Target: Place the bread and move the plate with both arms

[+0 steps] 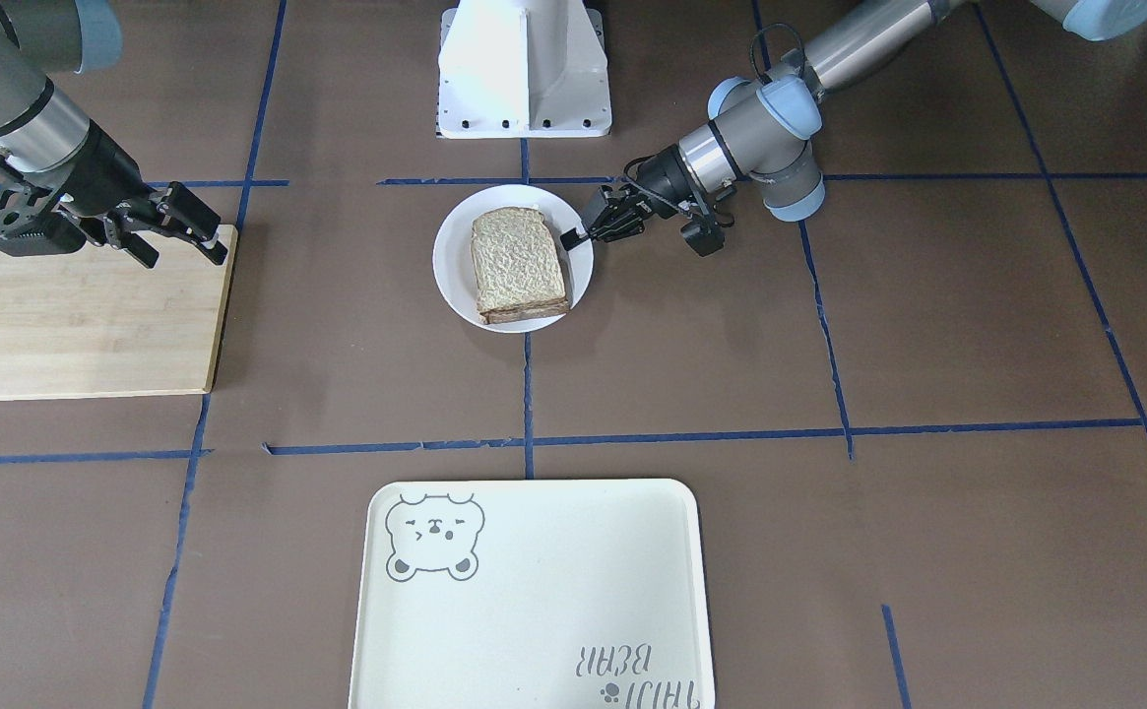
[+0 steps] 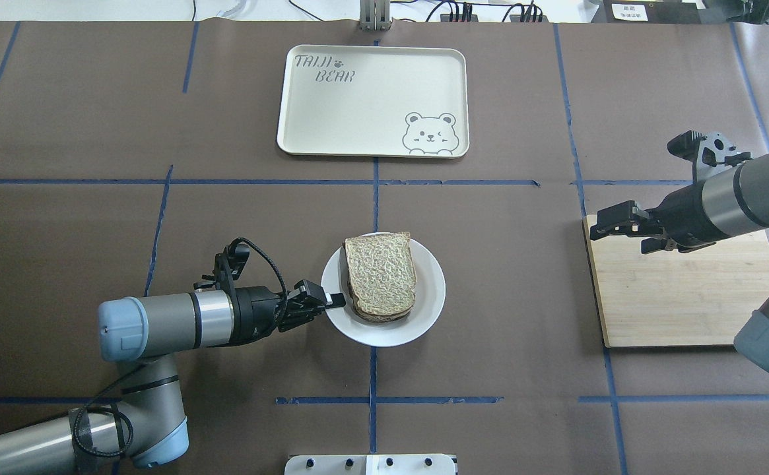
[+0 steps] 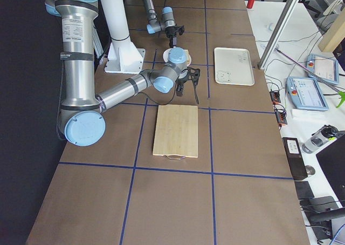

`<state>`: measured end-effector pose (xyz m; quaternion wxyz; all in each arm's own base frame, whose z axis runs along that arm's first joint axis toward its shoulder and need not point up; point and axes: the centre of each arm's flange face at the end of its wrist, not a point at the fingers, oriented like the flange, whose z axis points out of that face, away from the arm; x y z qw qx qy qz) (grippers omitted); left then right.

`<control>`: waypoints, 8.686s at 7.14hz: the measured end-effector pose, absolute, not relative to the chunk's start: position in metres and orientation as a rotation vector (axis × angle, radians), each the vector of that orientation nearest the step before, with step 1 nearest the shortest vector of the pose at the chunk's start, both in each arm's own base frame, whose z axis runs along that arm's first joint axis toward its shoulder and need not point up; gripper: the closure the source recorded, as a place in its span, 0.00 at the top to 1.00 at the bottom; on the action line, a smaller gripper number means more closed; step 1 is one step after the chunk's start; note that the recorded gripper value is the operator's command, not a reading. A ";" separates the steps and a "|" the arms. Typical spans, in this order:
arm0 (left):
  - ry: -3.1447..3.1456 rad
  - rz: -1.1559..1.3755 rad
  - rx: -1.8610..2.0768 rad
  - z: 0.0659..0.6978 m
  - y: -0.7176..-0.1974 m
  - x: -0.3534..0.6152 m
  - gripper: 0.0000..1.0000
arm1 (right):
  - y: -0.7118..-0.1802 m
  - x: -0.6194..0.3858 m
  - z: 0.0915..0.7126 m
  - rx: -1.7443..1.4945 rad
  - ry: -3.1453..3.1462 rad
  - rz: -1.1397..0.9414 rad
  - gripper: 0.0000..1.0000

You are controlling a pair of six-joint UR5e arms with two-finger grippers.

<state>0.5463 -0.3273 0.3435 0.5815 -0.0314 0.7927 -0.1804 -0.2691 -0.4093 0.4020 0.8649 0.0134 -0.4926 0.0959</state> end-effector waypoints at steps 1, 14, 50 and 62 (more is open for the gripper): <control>1.871 -0.431 -0.070 0.338 -0.333 0.543 0.04 | -0.409 -0.268 0.401 0.030 -1.033 0.202 1.00; 1.642 -0.821 0.083 0.310 -0.651 0.547 0.05 | -0.394 -0.213 0.402 -0.006 -1.063 0.240 1.00; 0.893 0.135 0.012 0.590 -0.457 -0.050 1.00 | -0.400 0.007 0.638 0.033 -0.850 -0.109 1.00; 0.836 0.163 0.055 0.583 -0.462 -0.054 1.00 | -0.381 0.058 0.618 -0.033 -0.753 -0.213 1.00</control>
